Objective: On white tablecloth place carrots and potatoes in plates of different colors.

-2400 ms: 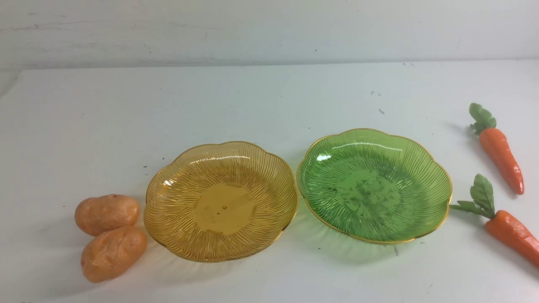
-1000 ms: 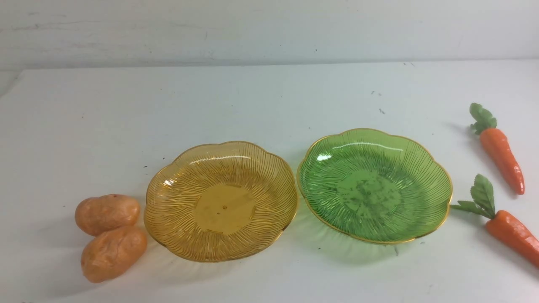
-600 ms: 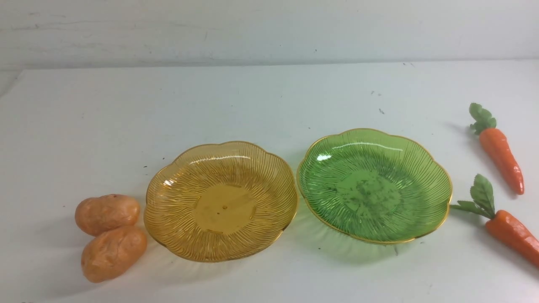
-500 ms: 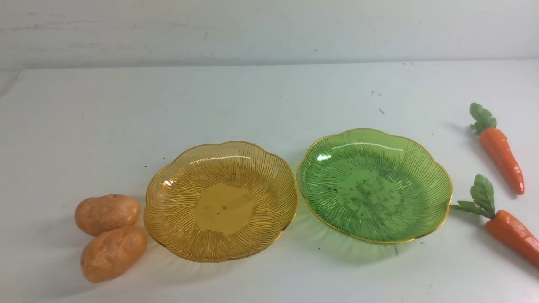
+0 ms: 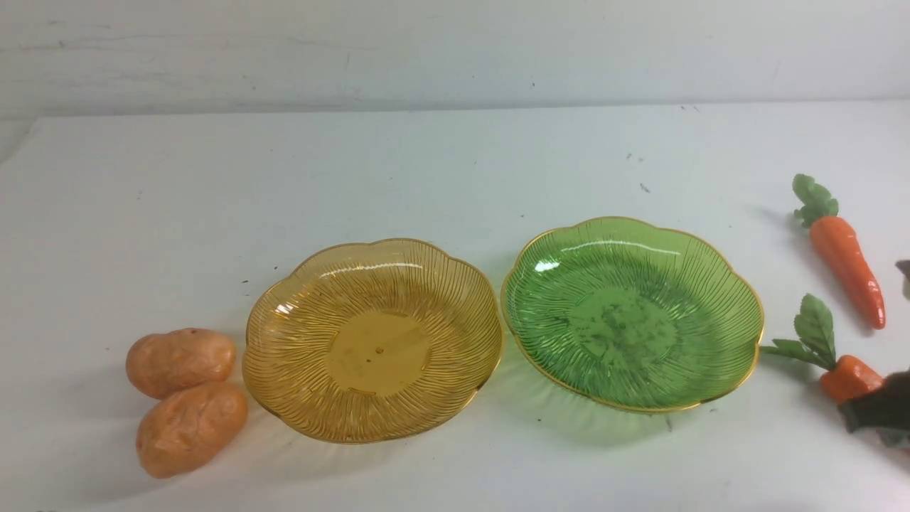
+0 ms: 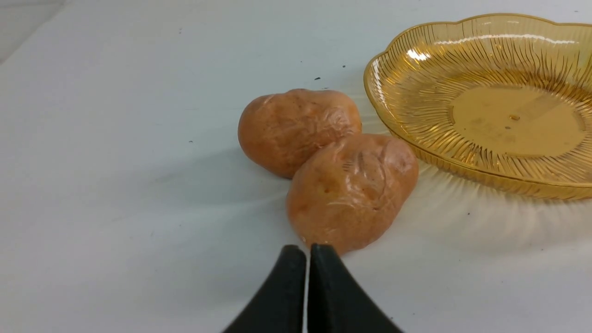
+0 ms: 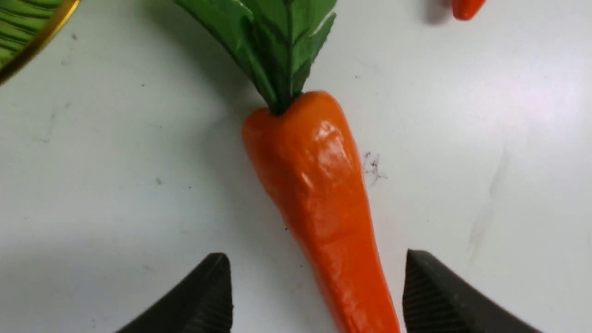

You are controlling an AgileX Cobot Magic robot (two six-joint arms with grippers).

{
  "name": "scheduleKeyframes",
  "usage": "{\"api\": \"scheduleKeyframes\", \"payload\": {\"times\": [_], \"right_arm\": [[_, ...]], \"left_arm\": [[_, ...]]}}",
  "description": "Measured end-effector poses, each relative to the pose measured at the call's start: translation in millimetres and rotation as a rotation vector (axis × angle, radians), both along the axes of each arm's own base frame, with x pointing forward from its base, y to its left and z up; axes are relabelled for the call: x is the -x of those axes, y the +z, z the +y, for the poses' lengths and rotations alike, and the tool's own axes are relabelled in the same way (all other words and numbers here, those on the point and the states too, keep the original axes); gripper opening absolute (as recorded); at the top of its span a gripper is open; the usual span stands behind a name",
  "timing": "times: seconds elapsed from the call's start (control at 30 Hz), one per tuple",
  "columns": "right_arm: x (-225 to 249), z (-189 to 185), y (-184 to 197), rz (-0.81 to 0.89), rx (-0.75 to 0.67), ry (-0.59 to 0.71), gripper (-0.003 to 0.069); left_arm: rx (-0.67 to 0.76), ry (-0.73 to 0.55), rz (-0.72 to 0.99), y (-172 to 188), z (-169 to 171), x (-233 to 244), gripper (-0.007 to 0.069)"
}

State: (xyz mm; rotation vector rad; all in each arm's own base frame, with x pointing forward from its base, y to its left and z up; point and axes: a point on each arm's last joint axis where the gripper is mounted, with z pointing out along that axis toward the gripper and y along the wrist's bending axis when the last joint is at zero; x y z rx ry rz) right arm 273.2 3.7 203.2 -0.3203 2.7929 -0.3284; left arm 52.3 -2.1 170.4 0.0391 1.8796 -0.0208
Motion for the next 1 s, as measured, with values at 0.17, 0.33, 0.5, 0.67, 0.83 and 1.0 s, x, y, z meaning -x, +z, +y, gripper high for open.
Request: {"api": "scheduleKeyframes", "payload": {"times": [0.17, 0.33, 0.5, 0.67, 0.83, 1.0], "right_arm": [[-10.6, -2.1, -22.9, 0.050, 0.058, 0.056, 0.0497], [-17.3, -3.0, -43.4, 0.098, 0.090, 0.097, 0.0506], [-23.0, -2.9, -58.0, 0.135, 0.101, 0.114, 0.0480], [-25.3, -3.0, -59.7, 0.142, 0.104, 0.113, 0.0323], [-26.1, -6.5, -47.0, 0.200, 0.132, 0.052, 0.0304], [-31.7, -9.5, -4.9, 0.178, 0.145, -0.061, 0.0304]], "left_arm": [[0.000, 0.000, 0.000, 0.0, 0.0, 0.0, -0.0001], [0.000, 0.000, 0.000, 0.0, 0.0, 0.0, -0.0001], [0.000, 0.000, 0.000, 0.0, 0.0, 0.0, -0.0001], [0.000, 0.000, 0.000, 0.0, 0.0, 0.0, -0.0001], [0.000, 0.000, 0.000, 0.0, 0.0, 0.0, -0.0001], [0.000, 0.000, 0.000, 0.0, 0.0, 0.0, -0.0001]]}}
